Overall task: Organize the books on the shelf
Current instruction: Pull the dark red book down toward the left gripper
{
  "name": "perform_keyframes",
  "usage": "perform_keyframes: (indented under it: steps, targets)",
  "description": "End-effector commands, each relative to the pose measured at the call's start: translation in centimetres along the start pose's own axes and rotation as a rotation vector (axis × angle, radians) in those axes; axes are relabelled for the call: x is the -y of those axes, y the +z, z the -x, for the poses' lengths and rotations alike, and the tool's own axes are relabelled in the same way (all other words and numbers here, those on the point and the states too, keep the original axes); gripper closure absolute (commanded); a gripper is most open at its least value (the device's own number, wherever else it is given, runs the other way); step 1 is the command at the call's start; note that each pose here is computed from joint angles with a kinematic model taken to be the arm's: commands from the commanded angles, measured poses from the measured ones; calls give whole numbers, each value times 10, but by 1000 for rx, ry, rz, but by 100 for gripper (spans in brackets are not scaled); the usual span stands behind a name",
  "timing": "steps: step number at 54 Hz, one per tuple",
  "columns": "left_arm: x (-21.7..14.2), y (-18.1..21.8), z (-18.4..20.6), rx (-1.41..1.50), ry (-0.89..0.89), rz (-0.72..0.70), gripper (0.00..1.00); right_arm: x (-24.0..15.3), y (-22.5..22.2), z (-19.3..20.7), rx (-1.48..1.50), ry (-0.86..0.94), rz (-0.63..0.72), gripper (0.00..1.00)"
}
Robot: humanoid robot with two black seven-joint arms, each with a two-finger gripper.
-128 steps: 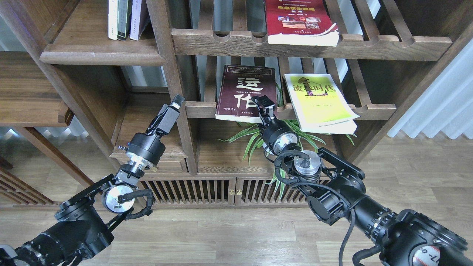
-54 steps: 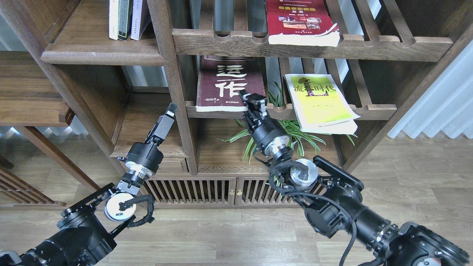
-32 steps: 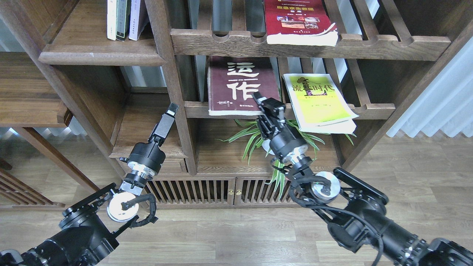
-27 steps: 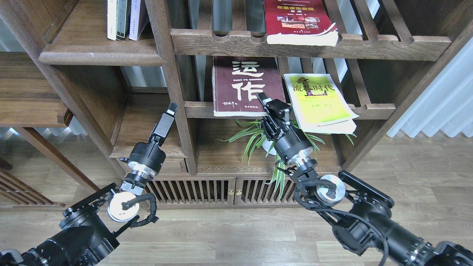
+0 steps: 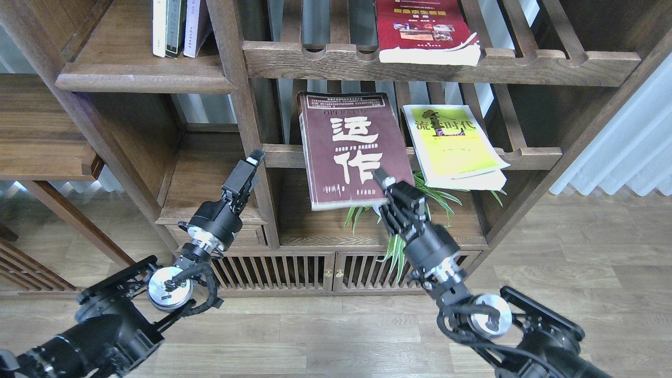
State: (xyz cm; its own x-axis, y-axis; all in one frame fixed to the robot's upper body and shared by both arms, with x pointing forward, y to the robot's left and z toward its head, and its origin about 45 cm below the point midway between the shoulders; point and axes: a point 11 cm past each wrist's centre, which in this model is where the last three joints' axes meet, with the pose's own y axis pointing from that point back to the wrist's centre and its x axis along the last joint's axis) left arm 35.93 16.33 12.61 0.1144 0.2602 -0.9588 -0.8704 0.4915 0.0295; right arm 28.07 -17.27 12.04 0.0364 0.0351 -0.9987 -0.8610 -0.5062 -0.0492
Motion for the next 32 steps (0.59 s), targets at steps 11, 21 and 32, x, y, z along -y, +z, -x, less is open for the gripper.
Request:
perform_keyframes:
  steps: [11,21,32]
  targets:
    - [-14,20,18,0,-33,-19,6,-10,6,-9,8,26,8,95]
    - [-32,27,19,28,-15,-70,6,-12,21,-14,18,39,79,95]
    - [-46,19,24,30,-5,-141,6,-13,35,-17,29,49,116,95]
